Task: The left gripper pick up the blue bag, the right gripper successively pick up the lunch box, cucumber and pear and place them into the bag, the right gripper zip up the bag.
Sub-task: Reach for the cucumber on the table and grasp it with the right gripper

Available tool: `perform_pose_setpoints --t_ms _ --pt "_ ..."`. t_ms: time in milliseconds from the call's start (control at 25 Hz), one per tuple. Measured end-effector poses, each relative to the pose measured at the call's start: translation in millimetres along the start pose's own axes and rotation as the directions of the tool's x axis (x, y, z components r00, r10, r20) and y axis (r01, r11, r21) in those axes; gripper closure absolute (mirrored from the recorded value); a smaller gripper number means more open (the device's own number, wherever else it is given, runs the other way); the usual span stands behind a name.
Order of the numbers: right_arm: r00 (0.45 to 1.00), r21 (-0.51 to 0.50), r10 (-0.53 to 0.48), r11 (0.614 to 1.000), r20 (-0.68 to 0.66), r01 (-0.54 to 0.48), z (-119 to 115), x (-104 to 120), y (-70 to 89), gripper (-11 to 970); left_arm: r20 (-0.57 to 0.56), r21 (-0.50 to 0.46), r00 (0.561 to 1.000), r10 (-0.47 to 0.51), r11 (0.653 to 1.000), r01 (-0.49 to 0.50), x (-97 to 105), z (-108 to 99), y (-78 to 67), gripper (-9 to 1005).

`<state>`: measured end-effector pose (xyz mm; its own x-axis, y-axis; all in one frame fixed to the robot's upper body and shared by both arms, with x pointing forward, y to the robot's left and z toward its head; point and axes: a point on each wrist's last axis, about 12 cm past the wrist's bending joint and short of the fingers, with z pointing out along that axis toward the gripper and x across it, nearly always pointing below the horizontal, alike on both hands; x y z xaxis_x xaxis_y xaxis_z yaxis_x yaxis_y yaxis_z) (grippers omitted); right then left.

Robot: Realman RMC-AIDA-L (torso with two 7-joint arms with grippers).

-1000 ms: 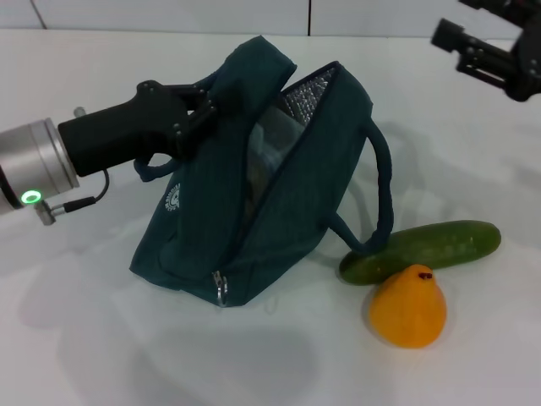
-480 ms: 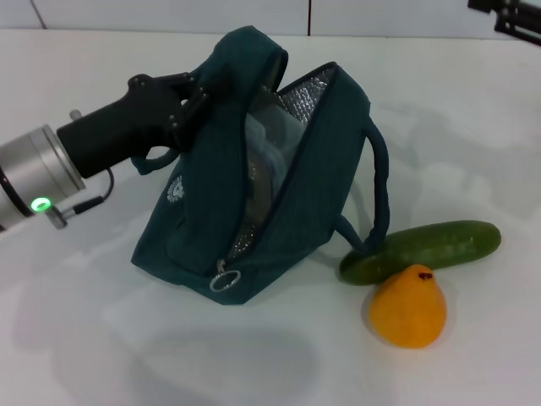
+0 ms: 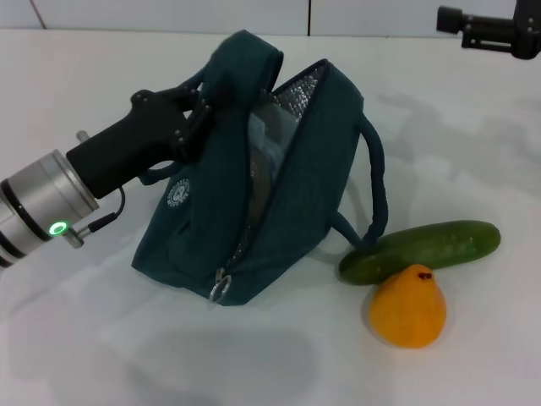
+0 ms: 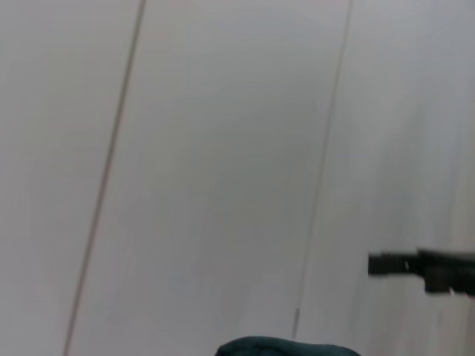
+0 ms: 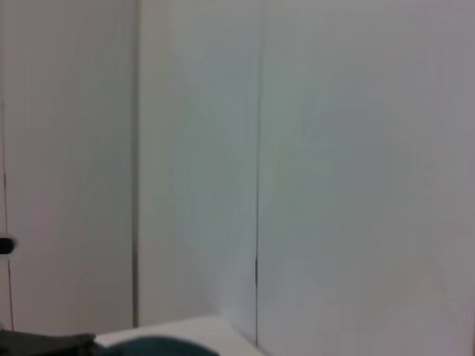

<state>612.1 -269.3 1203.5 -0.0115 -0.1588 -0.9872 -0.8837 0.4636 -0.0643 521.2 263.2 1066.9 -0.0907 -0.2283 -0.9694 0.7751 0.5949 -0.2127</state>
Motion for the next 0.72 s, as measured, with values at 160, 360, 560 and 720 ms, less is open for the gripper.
perform_pose_setpoints --t_ms 160,360,560,720 --pt "0.99 0.009 0.085 0.996 -0.116 -0.084 7.9 4.9 0.9 183 0.046 -0.061 0.998 0.031 0.998 -0.028 8.1 -3.7 -2.2 956" --pt "0.98 0.002 0.072 0.997 -0.185 -0.073 14.7 14.3 15.3 141 0.044 -0.085 0.995 0.089 0.993 -0.085 16.1 -9.5 -7.0 957" --pt "0.96 -0.024 0.019 0.999 -0.278 -0.026 19.6 9.8 24.5 99 0.049 -0.106 0.992 0.113 0.989 -0.108 18.1 -15.3 -8.1 957" --pt "0.929 -0.083 0.019 0.995 -0.371 -0.053 18.7 2.0 22.6 99 0.048 -0.115 0.99 0.13 0.986 -0.124 19.2 -17.5 -8.6 957"
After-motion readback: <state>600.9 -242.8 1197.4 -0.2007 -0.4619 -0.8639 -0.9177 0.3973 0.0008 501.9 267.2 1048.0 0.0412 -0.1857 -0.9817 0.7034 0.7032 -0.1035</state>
